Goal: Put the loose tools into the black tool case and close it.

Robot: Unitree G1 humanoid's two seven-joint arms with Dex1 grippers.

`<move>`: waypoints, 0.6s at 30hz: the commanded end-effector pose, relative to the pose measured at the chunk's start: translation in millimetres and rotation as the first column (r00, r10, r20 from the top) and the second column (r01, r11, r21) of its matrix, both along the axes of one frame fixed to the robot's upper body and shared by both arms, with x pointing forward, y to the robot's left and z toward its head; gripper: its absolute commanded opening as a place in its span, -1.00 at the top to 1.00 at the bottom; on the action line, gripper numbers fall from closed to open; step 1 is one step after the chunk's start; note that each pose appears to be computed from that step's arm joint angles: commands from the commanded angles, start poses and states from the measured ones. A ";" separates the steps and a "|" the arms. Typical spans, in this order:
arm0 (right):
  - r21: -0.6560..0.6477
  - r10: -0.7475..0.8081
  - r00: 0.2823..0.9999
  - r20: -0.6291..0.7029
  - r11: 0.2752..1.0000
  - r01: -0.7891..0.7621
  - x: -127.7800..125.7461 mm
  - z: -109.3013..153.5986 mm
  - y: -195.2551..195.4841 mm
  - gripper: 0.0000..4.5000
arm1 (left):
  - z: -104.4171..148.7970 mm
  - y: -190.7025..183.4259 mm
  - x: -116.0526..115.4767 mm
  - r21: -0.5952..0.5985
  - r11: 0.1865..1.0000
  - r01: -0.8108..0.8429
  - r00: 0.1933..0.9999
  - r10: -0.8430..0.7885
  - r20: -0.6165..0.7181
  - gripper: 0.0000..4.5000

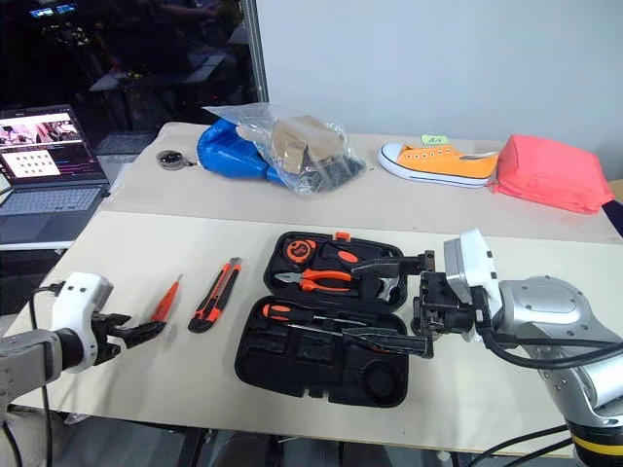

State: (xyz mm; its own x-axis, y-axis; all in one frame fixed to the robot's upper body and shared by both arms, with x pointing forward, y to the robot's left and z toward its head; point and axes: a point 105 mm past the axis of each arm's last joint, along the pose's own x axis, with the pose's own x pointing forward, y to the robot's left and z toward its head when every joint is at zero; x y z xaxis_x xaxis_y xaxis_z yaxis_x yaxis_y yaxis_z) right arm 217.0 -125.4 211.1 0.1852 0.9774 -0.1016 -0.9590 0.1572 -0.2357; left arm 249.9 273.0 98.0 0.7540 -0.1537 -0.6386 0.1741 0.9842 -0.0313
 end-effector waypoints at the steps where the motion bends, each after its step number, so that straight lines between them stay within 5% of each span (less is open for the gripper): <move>1: -0.018 -0.007 0.999 0.048 1.000 0.008 -2.2 4.0 -3.1 -1.00 | 0.1 -5.6 6.0 0.014 1.000 0.006 1.000 -0.006 0.028 -0.48; 9: -0.013 -0.011 0.999 0.044 1.000 0.011 -3.7 3.1 -4.2 -1.00 | 5.2 -11.8 8.4 -0.004 0.999 0.034 0.996 -0.034 0.082 0.79; 14: -0.011 -0.007 0.999 0.032 1.000 0.008 -8.4 -1.0 -6.9 -1.00 | 58.4 -34.0 8.8 -0.036 0.959 0.279 0.928 -0.260 0.266 0.80; 18: -0.018 -0.037 0.999 0.003 0.999 0.037 -13.3 -6.0 -17.0 -1.00 | 89.0 -78.4 -3.2 0.101 0.748 0.656 0.717 -0.659 0.227 0.80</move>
State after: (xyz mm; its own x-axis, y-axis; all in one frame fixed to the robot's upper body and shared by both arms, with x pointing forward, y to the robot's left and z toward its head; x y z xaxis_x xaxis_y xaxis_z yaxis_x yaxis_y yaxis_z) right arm 209.7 -139.2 194.0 0.2184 0.9668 -0.1330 -0.9641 0.1926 -0.1830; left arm 255.4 224.5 172.7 0.7079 -0.5253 -0.4722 0.6178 0.7845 0.0534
